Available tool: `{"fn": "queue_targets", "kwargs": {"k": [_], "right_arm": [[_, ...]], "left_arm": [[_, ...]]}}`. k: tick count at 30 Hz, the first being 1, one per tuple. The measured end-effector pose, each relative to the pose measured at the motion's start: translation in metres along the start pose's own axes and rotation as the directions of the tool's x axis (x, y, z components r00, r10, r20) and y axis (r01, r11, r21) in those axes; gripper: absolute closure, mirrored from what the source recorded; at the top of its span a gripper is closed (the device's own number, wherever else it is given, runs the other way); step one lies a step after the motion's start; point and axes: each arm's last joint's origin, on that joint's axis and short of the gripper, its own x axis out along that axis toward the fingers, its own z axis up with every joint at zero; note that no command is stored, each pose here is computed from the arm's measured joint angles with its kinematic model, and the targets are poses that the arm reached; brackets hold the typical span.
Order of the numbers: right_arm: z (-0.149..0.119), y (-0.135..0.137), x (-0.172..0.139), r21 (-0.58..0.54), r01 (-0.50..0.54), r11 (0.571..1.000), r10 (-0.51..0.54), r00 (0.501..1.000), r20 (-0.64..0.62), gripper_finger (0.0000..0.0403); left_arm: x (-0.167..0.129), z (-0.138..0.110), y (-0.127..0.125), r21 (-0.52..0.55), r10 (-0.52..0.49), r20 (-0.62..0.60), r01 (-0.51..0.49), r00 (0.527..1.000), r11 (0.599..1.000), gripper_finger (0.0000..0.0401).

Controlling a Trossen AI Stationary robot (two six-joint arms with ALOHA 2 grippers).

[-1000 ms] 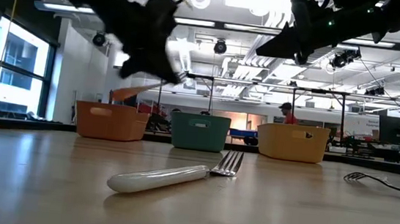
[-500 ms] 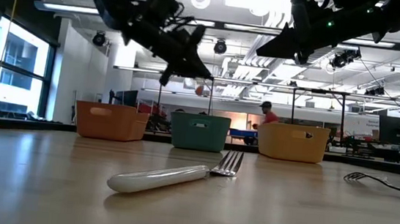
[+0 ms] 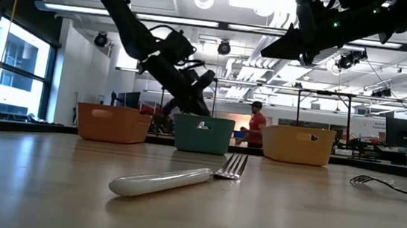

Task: Sort silverware by color (type)
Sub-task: Put the orange fork into the green bin, then put the white fork into the yellow bin

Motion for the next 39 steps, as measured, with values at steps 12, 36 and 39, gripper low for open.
{"fn": "queue_targets", "kwargs": {"k": [12, 36, 39], "right_arm": [[-0.001, 0.0, 0.0, 0.001, 0.0, 1.0, 0.0, 1.0, -0.005, 0.0401], [-0.032, 0.087, 0.02, -0.188, -0.316, 0.93, 0.255, 0.923, -0.288, 0.0401], [-0.032, 0.116, 0.028, -0.187, -0.4, 0.897, 0.318, 0.879, -0.356, 0.0396]], "left_arm": [[-0.004, -0.002, 0.004, 0.118, 0.036, -0.048, -0.03, 0.998, 0.993, 0.0342], [-0.165, -0.144, -0.074, 0.515, -0.193, 0.186, 0.072, 0.963, 0.854, 0.0398], [-0.178, -0.157, -0.077, 0.529, -0.196, 0.198, 0.064, 0.96, 0.846, 0.0398]]}}
